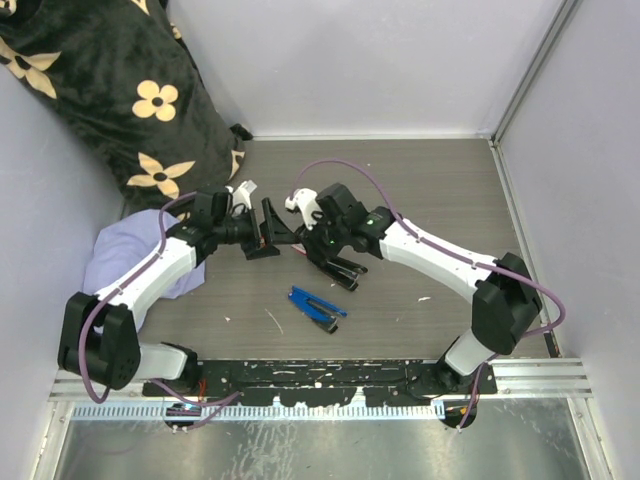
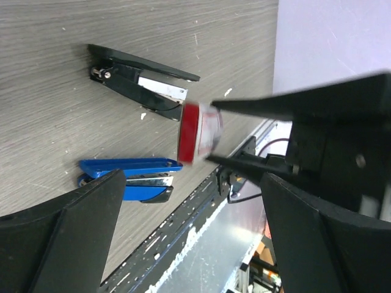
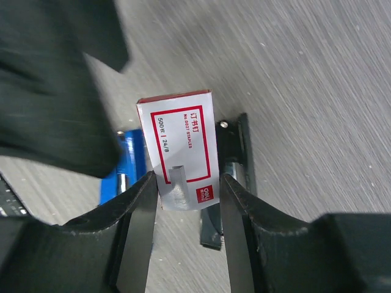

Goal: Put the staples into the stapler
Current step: Pick up the staple box from the center of the board.

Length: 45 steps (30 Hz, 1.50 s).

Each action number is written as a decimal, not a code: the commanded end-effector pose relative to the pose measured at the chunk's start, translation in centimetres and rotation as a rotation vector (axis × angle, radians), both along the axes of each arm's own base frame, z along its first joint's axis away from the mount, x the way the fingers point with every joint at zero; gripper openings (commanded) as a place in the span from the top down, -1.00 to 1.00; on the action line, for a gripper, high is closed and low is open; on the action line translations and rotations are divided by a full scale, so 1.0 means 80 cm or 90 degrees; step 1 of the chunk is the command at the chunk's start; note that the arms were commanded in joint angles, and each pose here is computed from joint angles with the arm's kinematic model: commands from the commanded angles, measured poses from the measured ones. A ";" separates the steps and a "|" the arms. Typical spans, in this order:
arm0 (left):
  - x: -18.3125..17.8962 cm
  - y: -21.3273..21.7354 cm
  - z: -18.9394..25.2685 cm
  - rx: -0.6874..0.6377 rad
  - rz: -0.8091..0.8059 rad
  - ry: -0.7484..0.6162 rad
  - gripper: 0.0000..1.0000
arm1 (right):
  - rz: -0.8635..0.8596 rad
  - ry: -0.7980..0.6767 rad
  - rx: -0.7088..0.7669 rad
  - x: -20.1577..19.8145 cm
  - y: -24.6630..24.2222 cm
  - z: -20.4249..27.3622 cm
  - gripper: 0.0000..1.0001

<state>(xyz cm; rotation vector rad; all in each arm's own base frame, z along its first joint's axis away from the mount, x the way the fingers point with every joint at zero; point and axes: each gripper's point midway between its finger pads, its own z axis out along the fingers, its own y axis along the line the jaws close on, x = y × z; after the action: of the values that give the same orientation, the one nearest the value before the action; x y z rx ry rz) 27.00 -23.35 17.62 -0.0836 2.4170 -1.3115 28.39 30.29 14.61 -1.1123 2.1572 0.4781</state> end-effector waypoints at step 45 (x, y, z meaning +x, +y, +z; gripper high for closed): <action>-0.008 -0.031 0.028 -0.156 -0.050 0.023 0.64 | 0.102 -0.036 0.055 -0.039 0.050 0.083 0.02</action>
<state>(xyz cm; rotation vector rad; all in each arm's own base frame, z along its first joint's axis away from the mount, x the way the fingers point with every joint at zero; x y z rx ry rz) 26.61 -25.58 18.57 -0.1400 2.3602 -1.6125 24.43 33.04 18.18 -1.2713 2.0838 0.5747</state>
